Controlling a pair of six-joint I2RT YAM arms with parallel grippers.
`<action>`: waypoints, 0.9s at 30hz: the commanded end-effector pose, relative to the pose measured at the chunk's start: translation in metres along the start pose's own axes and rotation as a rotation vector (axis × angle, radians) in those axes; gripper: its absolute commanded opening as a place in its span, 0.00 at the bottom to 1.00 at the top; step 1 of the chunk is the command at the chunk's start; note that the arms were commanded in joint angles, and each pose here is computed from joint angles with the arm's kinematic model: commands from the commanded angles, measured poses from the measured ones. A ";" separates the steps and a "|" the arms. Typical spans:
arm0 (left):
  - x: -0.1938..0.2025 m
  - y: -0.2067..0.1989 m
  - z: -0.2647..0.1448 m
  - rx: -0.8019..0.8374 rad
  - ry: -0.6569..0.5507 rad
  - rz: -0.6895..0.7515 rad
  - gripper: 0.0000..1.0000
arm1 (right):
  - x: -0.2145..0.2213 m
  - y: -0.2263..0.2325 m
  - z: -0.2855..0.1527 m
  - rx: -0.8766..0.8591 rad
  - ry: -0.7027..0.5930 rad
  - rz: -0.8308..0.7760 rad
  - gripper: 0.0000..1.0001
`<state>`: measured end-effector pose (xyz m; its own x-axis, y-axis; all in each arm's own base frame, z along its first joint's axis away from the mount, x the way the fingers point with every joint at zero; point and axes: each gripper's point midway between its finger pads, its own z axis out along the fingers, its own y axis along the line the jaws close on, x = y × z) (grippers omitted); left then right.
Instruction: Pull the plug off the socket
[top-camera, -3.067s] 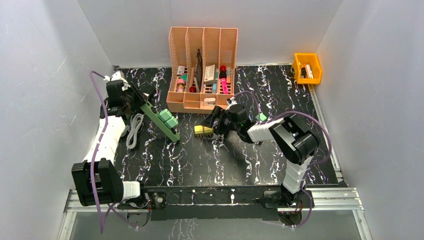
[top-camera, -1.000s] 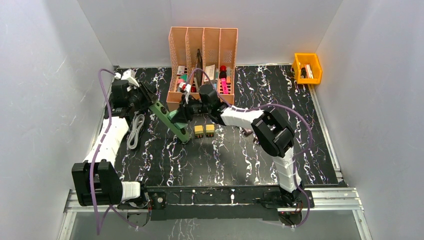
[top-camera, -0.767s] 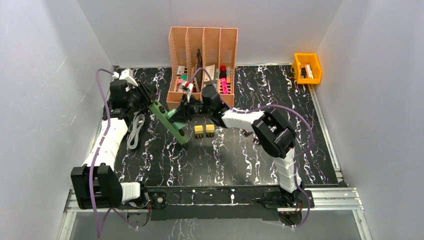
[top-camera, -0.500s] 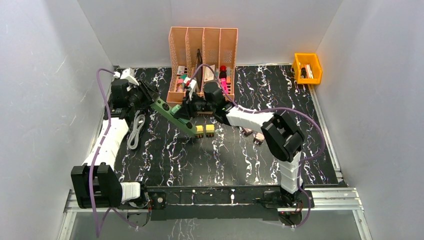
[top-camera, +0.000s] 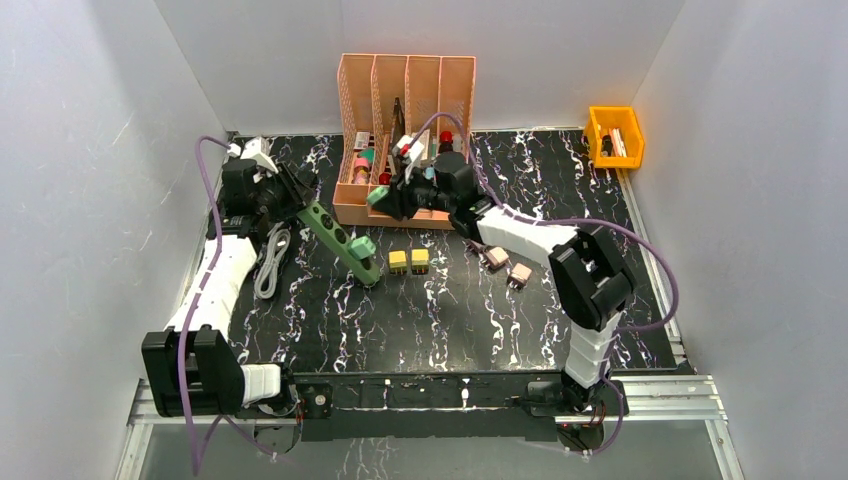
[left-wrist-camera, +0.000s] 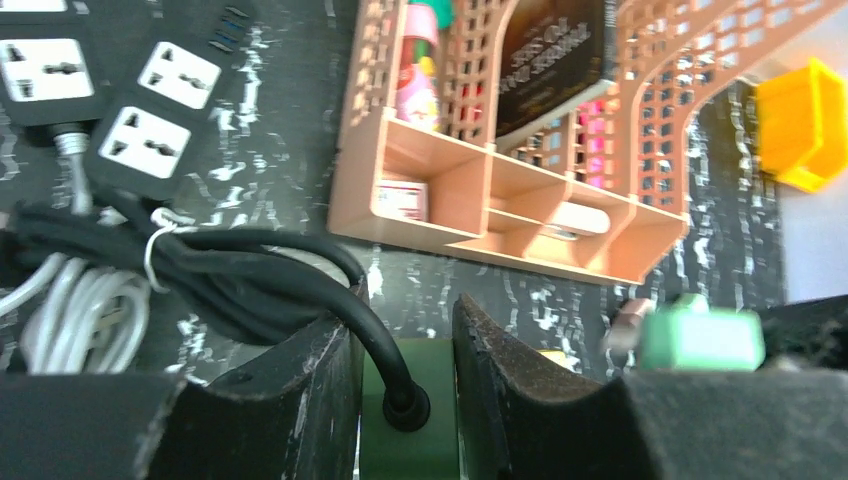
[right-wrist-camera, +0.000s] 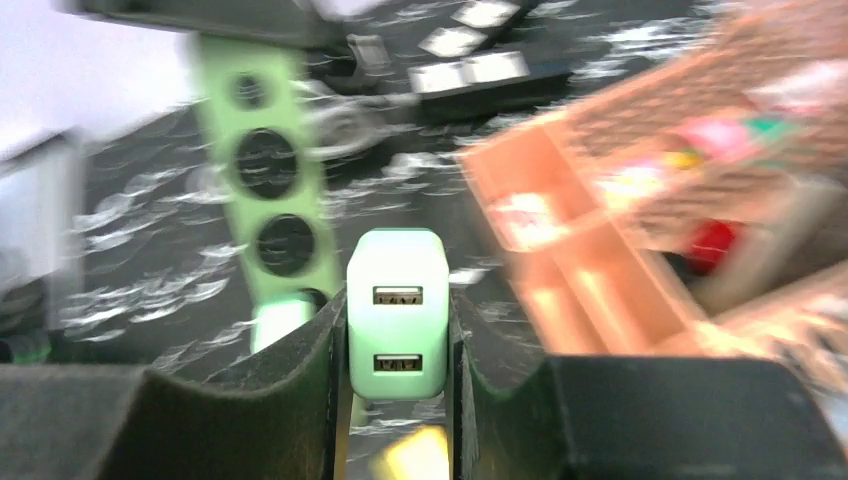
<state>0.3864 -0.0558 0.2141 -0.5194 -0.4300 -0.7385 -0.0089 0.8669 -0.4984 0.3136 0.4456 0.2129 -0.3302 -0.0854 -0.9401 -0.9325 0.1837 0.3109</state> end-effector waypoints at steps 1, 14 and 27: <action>-0.036 0.010 -0.014 -0.064 -0.118 0.082 0.00 | -0.069 -0.013 -0.026 0.380 -0.116 -0.443 0.00; -0.033 0.003 -0.009 -0.031 -0.102 0.068 0.00 | -0.058 -0.185 -0.190 0.377 -0.124 0.192 0.00; -0.022 0.004 0.002 -0.016 -0.060 0.047 0.00 | 0.095 -0.238 -0.250 0.642 0.163 0.589 0.00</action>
<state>0.3898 -0.0364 0.2040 -0.5123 -0.4089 -0.7552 -0.0600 0.8943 -0.4435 0.4900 0.1462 0.1041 -0.7421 0.1164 -0.6601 -0.3803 0.7379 0.5576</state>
